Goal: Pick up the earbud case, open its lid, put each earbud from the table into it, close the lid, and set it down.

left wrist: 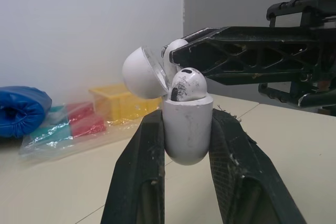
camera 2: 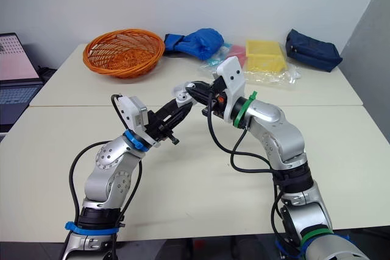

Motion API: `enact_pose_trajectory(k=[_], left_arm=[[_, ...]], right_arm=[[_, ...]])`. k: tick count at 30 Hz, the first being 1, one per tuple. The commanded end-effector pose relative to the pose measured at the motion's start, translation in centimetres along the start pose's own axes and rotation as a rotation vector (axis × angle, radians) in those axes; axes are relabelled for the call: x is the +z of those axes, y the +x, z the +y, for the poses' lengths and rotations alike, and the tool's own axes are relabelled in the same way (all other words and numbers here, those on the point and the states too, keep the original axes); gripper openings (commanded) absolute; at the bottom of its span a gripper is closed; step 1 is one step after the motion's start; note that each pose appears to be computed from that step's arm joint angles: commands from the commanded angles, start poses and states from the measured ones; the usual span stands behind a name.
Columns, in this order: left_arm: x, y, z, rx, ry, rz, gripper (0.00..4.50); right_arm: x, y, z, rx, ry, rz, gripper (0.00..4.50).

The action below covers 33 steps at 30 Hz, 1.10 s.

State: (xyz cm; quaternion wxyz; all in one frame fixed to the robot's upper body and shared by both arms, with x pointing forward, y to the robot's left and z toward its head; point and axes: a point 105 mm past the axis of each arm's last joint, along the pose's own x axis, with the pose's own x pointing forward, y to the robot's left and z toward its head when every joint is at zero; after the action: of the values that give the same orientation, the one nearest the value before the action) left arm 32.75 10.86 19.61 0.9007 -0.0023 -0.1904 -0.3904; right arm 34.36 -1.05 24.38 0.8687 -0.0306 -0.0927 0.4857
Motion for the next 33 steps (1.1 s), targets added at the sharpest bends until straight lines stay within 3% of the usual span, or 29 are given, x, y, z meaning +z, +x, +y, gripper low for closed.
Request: enact_pose_trajectory(k=[1,9,13,20,24,31,33], left_arm=[[1.8,0.4,-1.0,-0.042,0.016,-0.069,0.78],[1.9,0.3,-0.9,-0.044,0.016,-0.069,0.78],[1.8,0.3,-1.0,-0.044,0.013,-0.065,0.78],[1.7,0.3,-1.0,-0.046,0.011,-0.065,0.78],[1.7,0.3,-1.0,-0.051,0.012,-0.064,0.78],[1.3,0.5,-1.4,-0.101,0.035,-0.049,0.78],[1.0,0.6,-1.8,-0.133,0.028,-0.043,0.78]], right_arm=[[0.6,0.0,-0.4,-0.01,-0.044,-0.021,0.41],[0.0,-0.3,0.0,0.021,-0.05,-0.007,0.41],[0.5,-0.4,0.2,0.043,-0.015,-0.023,1.74],[2.3,-1.1,-0.2,0.058,0.083,-0.114,1.74],[5.2,-3.5,-0.5,0.171,0.246,-0.194,1.74],[3.5,-3.6,-5.0,0.025,0.256,0.028,1.74],[1.5,-3.1,-5.8,0.023,0.27,0.141,1.36]])
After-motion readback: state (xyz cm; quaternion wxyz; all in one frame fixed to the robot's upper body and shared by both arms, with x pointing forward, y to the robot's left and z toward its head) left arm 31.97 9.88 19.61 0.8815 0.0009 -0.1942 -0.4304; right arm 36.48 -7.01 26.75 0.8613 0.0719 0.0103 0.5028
